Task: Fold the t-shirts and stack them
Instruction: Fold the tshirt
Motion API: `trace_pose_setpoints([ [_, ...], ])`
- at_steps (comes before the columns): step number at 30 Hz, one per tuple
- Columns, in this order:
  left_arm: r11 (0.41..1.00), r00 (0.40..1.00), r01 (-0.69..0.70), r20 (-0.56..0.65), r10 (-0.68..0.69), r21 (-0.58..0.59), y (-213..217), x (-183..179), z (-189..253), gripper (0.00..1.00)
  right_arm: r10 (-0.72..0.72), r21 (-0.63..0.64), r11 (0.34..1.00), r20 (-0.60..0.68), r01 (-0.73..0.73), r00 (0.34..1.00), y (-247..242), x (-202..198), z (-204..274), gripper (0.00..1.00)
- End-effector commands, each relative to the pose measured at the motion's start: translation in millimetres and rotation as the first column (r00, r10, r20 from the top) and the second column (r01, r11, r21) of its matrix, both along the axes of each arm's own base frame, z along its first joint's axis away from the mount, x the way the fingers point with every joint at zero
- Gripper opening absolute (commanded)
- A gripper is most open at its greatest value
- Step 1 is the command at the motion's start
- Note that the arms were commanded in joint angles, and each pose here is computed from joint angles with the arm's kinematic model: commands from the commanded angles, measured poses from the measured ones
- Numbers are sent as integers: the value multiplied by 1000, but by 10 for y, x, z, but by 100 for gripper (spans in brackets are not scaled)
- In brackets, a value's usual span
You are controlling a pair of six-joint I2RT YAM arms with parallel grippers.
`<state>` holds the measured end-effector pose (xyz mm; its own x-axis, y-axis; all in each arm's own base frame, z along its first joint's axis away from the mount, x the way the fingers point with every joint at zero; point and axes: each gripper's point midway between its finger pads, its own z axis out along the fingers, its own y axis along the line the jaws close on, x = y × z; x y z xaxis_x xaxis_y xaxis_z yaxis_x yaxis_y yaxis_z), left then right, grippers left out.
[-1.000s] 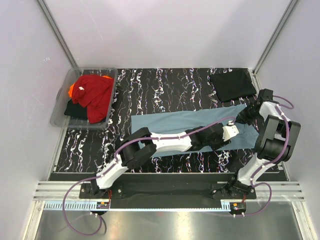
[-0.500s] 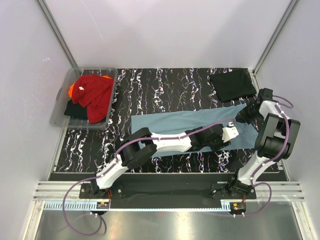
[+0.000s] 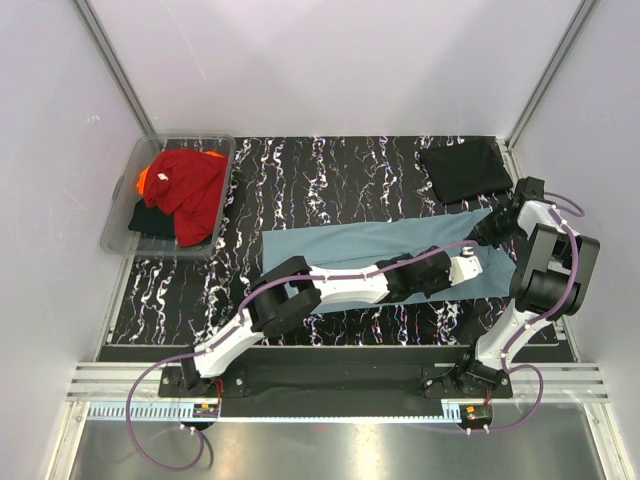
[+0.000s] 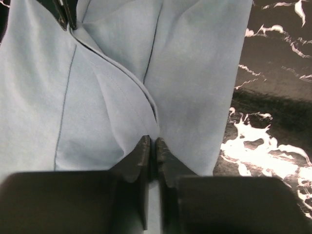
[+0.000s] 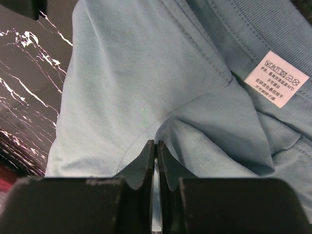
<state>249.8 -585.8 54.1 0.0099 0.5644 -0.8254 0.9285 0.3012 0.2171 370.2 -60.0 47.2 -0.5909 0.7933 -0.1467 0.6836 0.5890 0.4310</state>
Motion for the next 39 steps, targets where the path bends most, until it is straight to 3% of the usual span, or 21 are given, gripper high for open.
trace_pose_setpoints([
  [1,995,999,-9,49,13,-97,-122,124,385,0,8,-1,1000,70,-8,997,3,176,162,9],
  [10,980,993,-101,-83,88,-170,-62,395,511,0,1,-15,1000,91,1,996,-34,237,237,10],
  [19,959,958,-233,-209,197,-164,163,743,376,0,-21,-105,994,64,28,998,-199,215,176,0],
  [31,946,916,-267,-354,190,-184,227,855,257,0,-37,-152,987,46,44,998,-333,311,93,0],
  [33,943,909,-276,-369,193,-186,227,853,248,2,-34,-147,988,62,43,998,-331,359,129,2],
  [35,940,895,-297,-391,213,-168,265,851,218,14,-35,-146,988,74,46,997,-338,397,171,5],
  [37,935,884,-310,-415,216,-173,280,863,228,10,-30,-140,989,100,44,995,-334,460,260,8],
  [39,916,862,-359,-439,254,-176,325,911,305,14,-22,-120,992,125,37,992,-293,489,353,15],
])
